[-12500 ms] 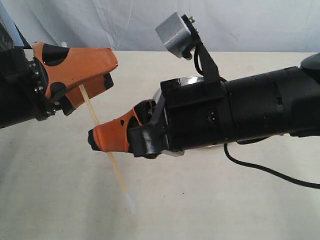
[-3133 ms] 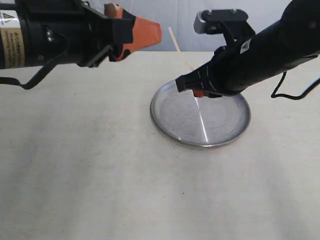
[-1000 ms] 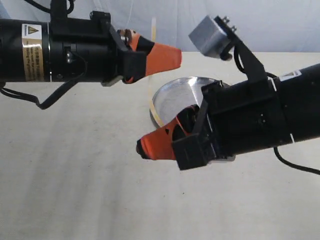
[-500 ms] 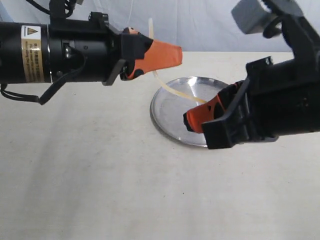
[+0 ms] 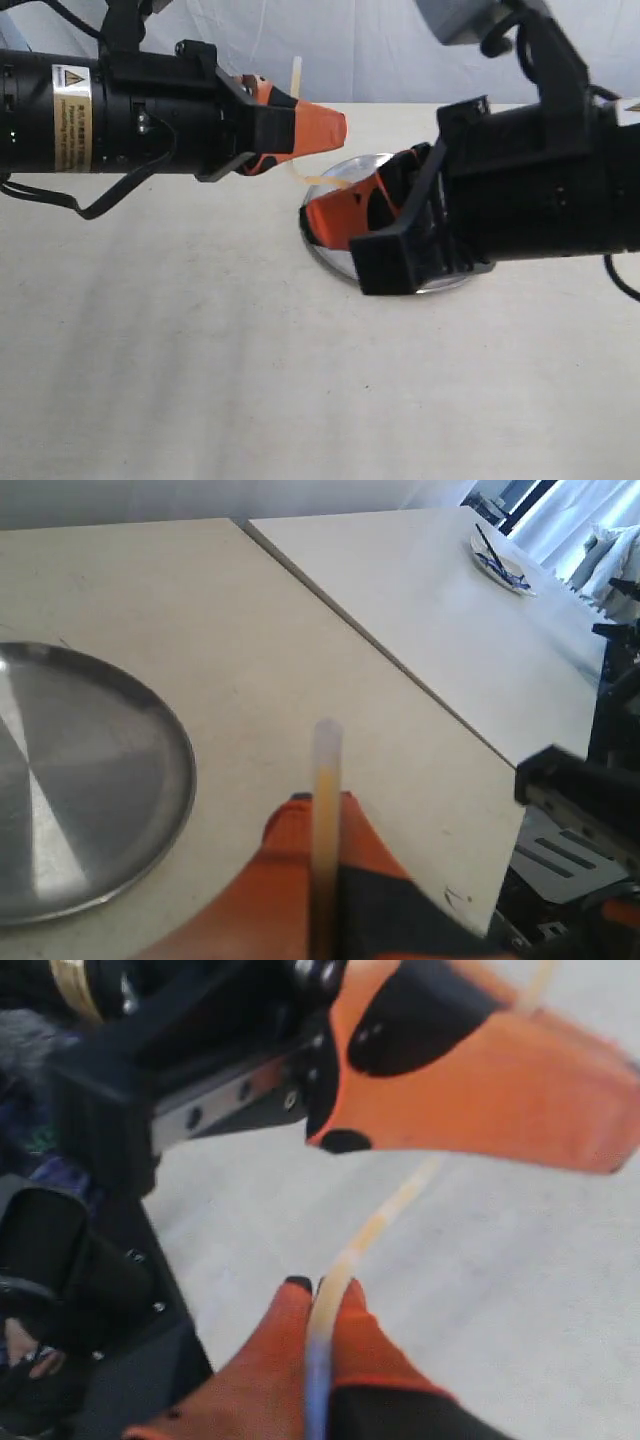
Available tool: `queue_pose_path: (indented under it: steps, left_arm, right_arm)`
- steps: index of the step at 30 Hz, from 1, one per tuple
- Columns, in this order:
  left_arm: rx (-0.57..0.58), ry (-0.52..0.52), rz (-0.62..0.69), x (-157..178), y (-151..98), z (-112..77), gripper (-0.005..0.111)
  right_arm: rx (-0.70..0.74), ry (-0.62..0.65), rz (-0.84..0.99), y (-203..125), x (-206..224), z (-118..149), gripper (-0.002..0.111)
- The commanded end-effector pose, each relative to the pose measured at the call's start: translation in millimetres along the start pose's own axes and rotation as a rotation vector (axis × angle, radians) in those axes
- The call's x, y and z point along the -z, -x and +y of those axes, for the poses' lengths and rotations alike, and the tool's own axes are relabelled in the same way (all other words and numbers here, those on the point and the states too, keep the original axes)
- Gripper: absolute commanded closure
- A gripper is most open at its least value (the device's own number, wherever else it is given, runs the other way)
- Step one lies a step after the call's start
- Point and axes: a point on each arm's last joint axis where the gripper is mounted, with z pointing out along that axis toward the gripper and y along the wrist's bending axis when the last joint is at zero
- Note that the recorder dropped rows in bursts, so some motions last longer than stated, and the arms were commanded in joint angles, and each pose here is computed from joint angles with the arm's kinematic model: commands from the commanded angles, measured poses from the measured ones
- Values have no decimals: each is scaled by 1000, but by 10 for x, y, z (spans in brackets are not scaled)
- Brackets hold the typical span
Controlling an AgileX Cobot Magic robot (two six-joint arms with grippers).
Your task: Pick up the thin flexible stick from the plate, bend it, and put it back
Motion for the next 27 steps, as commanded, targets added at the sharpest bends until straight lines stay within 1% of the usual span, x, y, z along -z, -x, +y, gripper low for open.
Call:
queue_pose_path:
  steps: [1,3,5,7,8,9,10,15,16,17,21,24,27]
  left_arm:
    - [4,-10,32,-4,-47,-14,107]
    - [46,-36,-7,-4,-11,-38,107]
    - [74,-76,-52,0,32,-72,106]
    - [81,-114,-90,5,68,-104,102]
    - [83,-122,-108,8,84,-111,98]
    - [81,-131,-119,10,95,-119,94]
    - [80,-132,-131,11,105,-119,87]
    - [132,-133,-187,22,159,-110,46]
    - [136,-134,-189,22,161,-110,42]
    - [136,-134,-189,22,161,-110,40]
    - [122,-161,-184,39,161,-147,43]
    - [75,-179,-186,112,174,-219,49]
    - [-11,-138,-194,233,194,-280,58]
  right_arm:
    - [24,-153,-50,39,204,-46,109]
    - [15,-223,3,-5,188,-121,109]
    - [-4,-259,59,-46,119,-186,109]
    - [-12,-267,97,-71,38,-231,109]
    - [-18,-270,113,-82,-5,-254,109]
    - [-23,-272,128,-93,-46,-275,109]
    - [-26,-274,139,-102,-75,-291,109]
    - [-7,-318,209,-159,-259,-426,109]
    - [-2,-329,219,-168,-287,-451,109]
    - [4,-344,240,-189,-333,-490,109]
    - [32,-426,303,-255,-491,-680,109]
    - [-4,-519,349,-325,-618,-1007,109]
    - [-58,-609,368,-420,-733,-1474,109]
